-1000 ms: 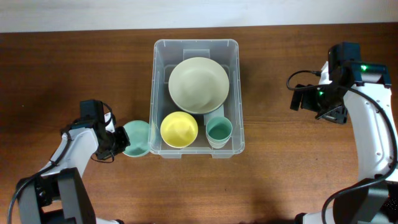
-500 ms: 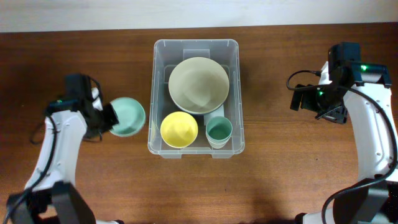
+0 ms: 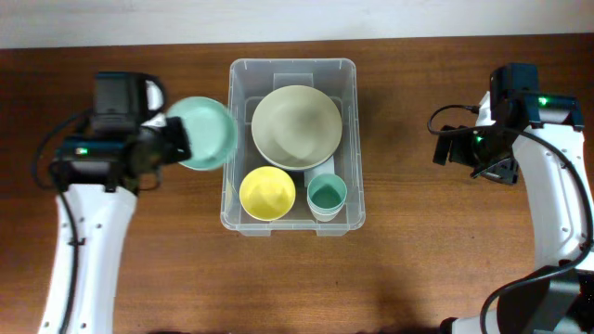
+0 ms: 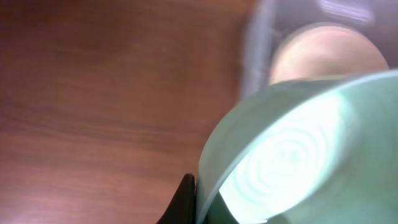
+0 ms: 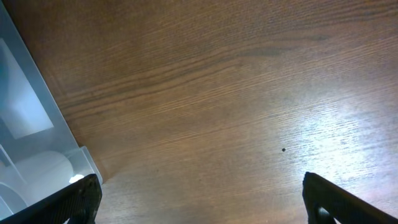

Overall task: Pack container
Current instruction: 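Carry the green bowl onto the yellow bowl in the bin, release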

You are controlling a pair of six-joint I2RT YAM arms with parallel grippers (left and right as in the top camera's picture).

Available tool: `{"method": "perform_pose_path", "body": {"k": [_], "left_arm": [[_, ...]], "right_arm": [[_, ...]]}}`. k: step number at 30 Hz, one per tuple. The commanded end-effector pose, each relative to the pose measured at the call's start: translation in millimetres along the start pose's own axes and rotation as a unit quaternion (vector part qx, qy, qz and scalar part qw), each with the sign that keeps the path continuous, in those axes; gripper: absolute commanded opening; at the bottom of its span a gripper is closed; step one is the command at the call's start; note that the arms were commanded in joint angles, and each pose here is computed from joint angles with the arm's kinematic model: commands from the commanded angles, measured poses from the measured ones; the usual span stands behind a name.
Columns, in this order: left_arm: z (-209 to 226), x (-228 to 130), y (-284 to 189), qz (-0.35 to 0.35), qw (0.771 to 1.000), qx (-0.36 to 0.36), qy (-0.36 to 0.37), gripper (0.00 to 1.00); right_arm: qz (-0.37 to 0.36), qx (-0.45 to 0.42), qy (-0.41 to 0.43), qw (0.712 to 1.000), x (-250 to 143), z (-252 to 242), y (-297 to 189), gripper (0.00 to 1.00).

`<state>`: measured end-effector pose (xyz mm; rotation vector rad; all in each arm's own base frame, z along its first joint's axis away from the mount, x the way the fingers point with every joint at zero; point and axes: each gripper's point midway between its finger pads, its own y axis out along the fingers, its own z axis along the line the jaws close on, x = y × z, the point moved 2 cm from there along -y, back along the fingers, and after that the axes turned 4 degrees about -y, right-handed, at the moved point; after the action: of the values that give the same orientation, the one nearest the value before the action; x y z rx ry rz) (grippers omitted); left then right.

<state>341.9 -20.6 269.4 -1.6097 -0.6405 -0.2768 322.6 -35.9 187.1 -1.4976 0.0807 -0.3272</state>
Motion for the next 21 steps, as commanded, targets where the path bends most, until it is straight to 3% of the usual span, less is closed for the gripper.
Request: {"method": "perform_pose_path", "body": {"k": [1, 6, 13, 21], "left_arm": [[-44, -20, -4, 0.021, 0.997, -0.040, 0.056, 0.00], [-68, -45, 7, 0.068, 0.992, -0.046, 0.094, 0.01], [-77, -77, 52, 0.164, 0.979, -0.016, 0.120, 0.00], [-81, -99, 87, 0.224, 0.965, 0.007, 0.136, 0.00]], "right_arm": [[0.001, -0.003, -0.004, 1.000, 0, -1, 0, 0.99], [0.001, -0.003, -0.004, 1.000, 0, -1, 0, 0.99], [0.001, -0.003, -0.004, 1.000, 0, -1, 0, 0.99], [0.001, -0.003, -0.004, 1.000, -1, -1, 0, 0.99]]}}
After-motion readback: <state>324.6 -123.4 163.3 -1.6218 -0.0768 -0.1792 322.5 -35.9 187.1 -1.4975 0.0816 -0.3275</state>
